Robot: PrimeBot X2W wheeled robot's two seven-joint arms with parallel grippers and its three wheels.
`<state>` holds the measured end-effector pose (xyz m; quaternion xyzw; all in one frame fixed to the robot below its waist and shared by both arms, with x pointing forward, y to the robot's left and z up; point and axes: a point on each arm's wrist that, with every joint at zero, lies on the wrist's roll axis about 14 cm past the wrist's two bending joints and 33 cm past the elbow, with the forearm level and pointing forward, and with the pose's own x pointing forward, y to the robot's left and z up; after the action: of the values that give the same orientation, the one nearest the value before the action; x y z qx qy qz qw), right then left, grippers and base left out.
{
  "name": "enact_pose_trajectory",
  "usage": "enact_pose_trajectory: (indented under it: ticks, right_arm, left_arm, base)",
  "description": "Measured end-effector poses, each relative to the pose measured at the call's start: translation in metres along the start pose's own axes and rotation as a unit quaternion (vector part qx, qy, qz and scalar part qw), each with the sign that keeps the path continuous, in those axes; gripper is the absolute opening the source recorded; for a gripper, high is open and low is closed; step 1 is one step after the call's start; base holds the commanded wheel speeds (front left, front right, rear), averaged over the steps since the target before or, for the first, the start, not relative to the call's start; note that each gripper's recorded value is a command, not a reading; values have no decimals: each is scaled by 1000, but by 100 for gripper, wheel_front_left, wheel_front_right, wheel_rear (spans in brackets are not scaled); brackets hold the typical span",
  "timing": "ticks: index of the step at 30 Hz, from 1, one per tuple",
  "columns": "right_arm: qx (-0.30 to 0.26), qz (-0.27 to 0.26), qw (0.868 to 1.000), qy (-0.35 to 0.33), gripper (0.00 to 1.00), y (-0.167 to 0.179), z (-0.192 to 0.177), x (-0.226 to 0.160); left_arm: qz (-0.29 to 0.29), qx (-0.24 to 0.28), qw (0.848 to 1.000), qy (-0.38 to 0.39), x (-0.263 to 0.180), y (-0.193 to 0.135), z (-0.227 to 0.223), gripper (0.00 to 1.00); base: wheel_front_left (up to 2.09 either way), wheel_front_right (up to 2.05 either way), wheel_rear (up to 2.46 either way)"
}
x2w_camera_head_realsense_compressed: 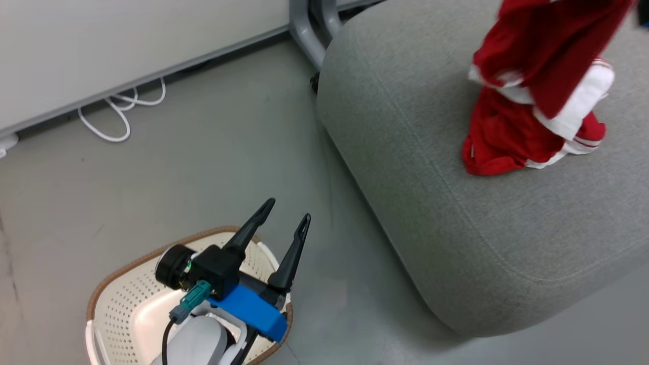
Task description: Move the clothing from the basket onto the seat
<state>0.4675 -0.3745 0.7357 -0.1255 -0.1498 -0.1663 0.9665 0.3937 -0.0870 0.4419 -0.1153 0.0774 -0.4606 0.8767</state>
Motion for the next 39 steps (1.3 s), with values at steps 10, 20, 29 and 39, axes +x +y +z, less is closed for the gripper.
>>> enact_pose_trajectory:
  ticks: [10, 20, 29, 39]
  right_arm:
    - [-58, -67, 995, 47, 0, -47, -53, 29]
    - [-67, -78, 975, 196, 0, -38, -206, 1]
    - [-45, -69, 956, 280, 0, -7, -285, -26]
    - [-27, -79, 957, 277, 71, -6, -285, -37]
  left_arm:
    - [7, 1, 1000, -14, 6, 30, 0, 100]
    - [35, -3, 999, -5, -4, 67, -18, 100]
    - [59, -14, 998, 10, -13, 85, -36, 100]
    - [51, -11, 999, 6, -6, 82, -32, 100]
  base:
    - [0, 0, 0]
    - [0, 0, 0]
    - [0, 0, 0]
    - [0, 0, 0]
